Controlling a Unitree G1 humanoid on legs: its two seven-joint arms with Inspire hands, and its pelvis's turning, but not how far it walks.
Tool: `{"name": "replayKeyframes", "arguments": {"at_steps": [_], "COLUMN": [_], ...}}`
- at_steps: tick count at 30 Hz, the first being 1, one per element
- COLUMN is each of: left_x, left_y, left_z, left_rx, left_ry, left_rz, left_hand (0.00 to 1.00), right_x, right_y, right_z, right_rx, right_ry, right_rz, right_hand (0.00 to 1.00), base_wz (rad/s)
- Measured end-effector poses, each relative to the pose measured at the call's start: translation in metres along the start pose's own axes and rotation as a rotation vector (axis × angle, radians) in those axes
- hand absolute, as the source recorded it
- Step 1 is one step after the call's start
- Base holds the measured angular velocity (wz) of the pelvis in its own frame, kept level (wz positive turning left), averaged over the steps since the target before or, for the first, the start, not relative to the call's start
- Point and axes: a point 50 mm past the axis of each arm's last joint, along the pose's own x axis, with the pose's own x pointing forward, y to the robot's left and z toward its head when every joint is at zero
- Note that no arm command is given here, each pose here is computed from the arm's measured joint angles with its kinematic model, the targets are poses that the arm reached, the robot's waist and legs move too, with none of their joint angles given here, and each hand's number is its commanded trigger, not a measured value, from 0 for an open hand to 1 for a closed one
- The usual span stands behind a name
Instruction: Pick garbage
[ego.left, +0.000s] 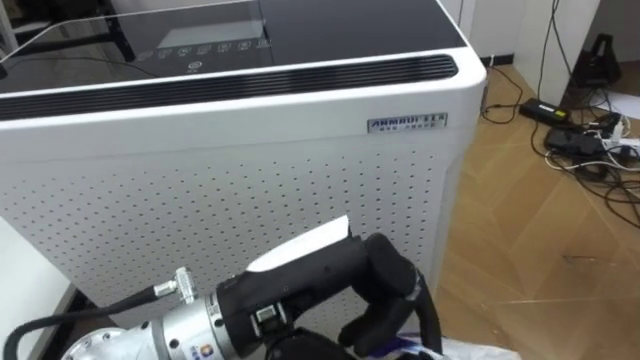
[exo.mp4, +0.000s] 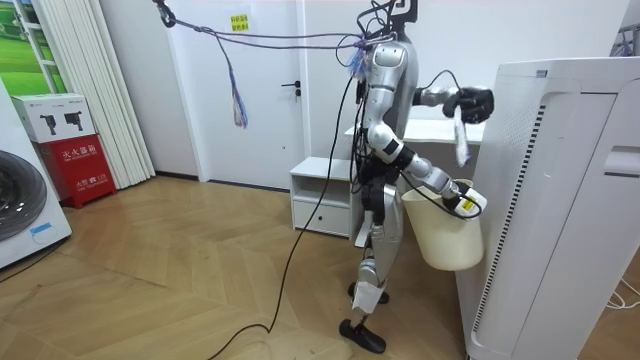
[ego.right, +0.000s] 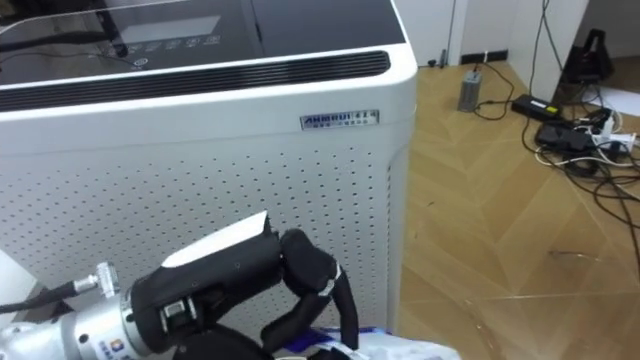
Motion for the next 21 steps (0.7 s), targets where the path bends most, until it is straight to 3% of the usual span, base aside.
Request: {"name": "replayKeyframes", "arguments": {"at_steps": [8,21], "left_x": [-0.017,-0.022], "left_y": [-0.009,-0.024], "left_z": [-0.064,-0.106], "left_rx": [-0.108,-0.275], "left_ry": [0.274,0.385], "left_rz": [0.081,0.199], "left_hand": [1.00,1.00], "right_x": [0.011,0.021], "right_y": [-0.005,-0.008], "right_z": [0.000,0.001], "right_rx": [0.020,0.064], "right_ry": [0.020,0.026], "right_rz": [-0.017,-0.059], "right_hand": [1.00,1.00], "base_wz": [0.03,-0.06]}}
